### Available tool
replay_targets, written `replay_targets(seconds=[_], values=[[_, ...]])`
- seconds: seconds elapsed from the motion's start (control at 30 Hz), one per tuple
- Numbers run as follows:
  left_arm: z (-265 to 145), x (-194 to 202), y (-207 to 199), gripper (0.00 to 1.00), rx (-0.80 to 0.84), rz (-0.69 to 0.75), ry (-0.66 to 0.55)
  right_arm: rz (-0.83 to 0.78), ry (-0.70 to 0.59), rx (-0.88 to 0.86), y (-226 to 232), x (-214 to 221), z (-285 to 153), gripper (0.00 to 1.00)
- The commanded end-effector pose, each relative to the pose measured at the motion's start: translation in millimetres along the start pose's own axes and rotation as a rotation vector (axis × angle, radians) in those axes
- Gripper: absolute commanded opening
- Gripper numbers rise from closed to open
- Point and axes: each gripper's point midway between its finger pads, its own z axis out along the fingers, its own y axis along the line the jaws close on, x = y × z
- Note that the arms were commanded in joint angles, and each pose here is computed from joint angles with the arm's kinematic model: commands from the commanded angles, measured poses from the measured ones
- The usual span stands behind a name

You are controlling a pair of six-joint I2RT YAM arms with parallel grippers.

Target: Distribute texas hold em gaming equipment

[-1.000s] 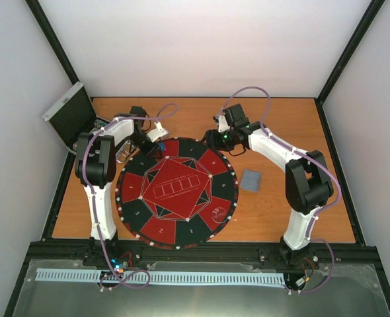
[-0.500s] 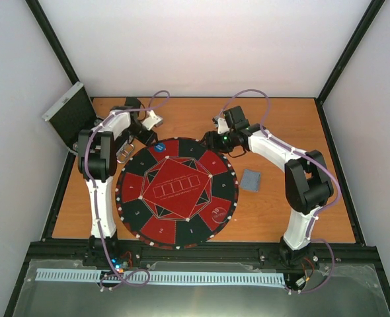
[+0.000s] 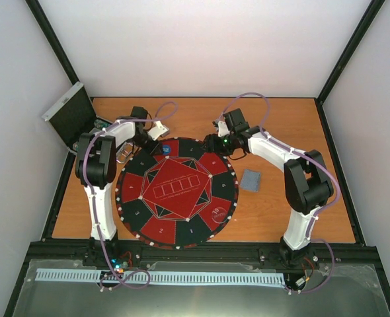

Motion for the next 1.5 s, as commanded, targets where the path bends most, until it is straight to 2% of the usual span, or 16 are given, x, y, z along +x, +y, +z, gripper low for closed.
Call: replay_targets(seconds=[0.0, 0.13, 0.27, 0.33, 0.43, 0.6, 0.73, 0.9, 1.0, 1.13, 1.3, 1.47], values=[[4, 2, -9, 0.3, 0.033, 0.03, -0.007, -0.009, -0.019, -0.016, 2, -5, -3, 0.61], [-15, -11, -10, 0.32, 0.032, 0.031, -0.03, -0.017, -0.02, -0.006, 1, -4, -4, 0.62], [-84, -43, -13, 0.41, 0.044, 0.015, -0.123, -0.054, -0.038, 0.03, 0, -8, -12, 0.64], [-116, -40, -12, 0.48, 0.025, 0.004, -0.14, -0.083, -0.059, 0.056, -1, -12, -19, 0.66], [-138, -1, -12, 0.53, -0.029, -0.021, -0.06, -0.134, -0.095, 0.104, -2, -17, -32, 0.68], [-152, 100, -43, 0.66, -0.061, -0.073, 0.139, -0.235, -0.142, 0.184, -5, -20, -54, 0.72], [-177, 163, -55, 0.83, -0.108, -0.176, 0.234, -0.284, -0.168, 0.202, -7, -20, -65, 0.73], [-170, 233, -65, 0.95, -0.098, -0.305, 0.405, -0.31, -0.159, 0.187, -11, -12, -62, 0.75], [-159, 261, -69, 0.96, -0.116, -0.311, 0.492, -0.321, -0.147, 0.203, -18, -7, -58, 0.76], [-157, 252, -53, 0.96, -0.166, -0.322, 0.45, -0.322, -0.147, 0.219, -23, -5, -60, 0.76], [-145, 247, -11, 0.79, -0.313, -0.394, 0.415, -0.328, -0.163, 0.219, -24, -9, -64, 0.76], [-138, 253, 11, 0.79, -0.406, -0.395, 0.407, -0.325, -0.169, 0.236, -27, -9, -67, 0.77]])
